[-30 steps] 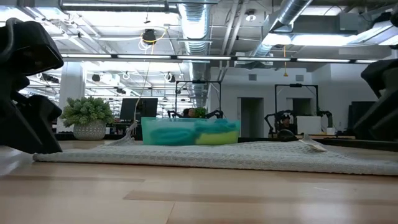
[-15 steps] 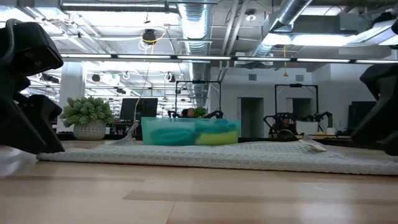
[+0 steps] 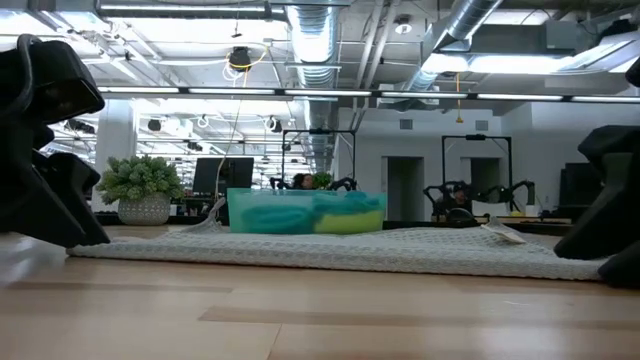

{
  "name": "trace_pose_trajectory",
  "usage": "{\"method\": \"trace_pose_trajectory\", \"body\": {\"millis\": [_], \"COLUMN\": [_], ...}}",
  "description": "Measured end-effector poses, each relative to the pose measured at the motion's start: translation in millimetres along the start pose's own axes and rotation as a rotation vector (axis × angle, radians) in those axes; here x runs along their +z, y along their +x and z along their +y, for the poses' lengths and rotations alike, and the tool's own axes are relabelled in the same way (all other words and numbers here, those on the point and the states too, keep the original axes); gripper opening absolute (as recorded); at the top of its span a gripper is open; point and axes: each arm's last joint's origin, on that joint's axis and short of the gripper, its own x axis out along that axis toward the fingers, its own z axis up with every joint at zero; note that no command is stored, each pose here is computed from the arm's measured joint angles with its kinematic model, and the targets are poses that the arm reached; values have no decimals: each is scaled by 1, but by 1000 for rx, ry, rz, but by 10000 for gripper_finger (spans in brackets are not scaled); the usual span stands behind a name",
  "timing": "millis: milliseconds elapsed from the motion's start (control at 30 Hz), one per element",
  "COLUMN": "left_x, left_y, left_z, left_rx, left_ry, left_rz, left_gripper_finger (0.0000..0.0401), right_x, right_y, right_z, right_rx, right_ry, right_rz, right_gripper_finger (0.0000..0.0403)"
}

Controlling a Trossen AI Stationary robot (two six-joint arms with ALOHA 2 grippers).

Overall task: Fold microfiber towels
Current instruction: Fold the gray microfiber towel

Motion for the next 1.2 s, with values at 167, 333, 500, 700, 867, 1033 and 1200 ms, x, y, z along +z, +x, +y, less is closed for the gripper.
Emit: {"method": "trace_pose_trajectory", "body": {"millis": [167, 333, 500, 700, 867, 1033, 1200], "left_x": [-1, -2, -3, -2, 3, 11, 19], "left_y": [0, 0, 0, 0, 1, 0, 0], "left_z": [2, 4, 5, 4, -5, -20, -28], "left_rx": [23, 49, 57, 56, 26, -68, -23], "left_ry": [-11, -4, -1, -4, 64, 183, 263], "left_rz": [16, 8, 7, 4, 10, 87, 132], "left_gripper_finger": [169, 97, 14, 4, 10, 57, 141], "right_x": [-2, -2, 1, 3, 3, 3, 3], "right_y": [0, 0, 0, 0, 0, 0, 0], "right_z": [0, 0, 3, 5, 5, 5, 5], "right_rx": [5, 15, 19, 15, 16, 16, 16], "right_ry": [16, 45, 5, -24, -14, -12, -10], "right_rz": [29, 42, 47, 51, 51, 50, 50], "right_gripper_finger": [183, 120, 47, 15, 24, 21, 33]}}
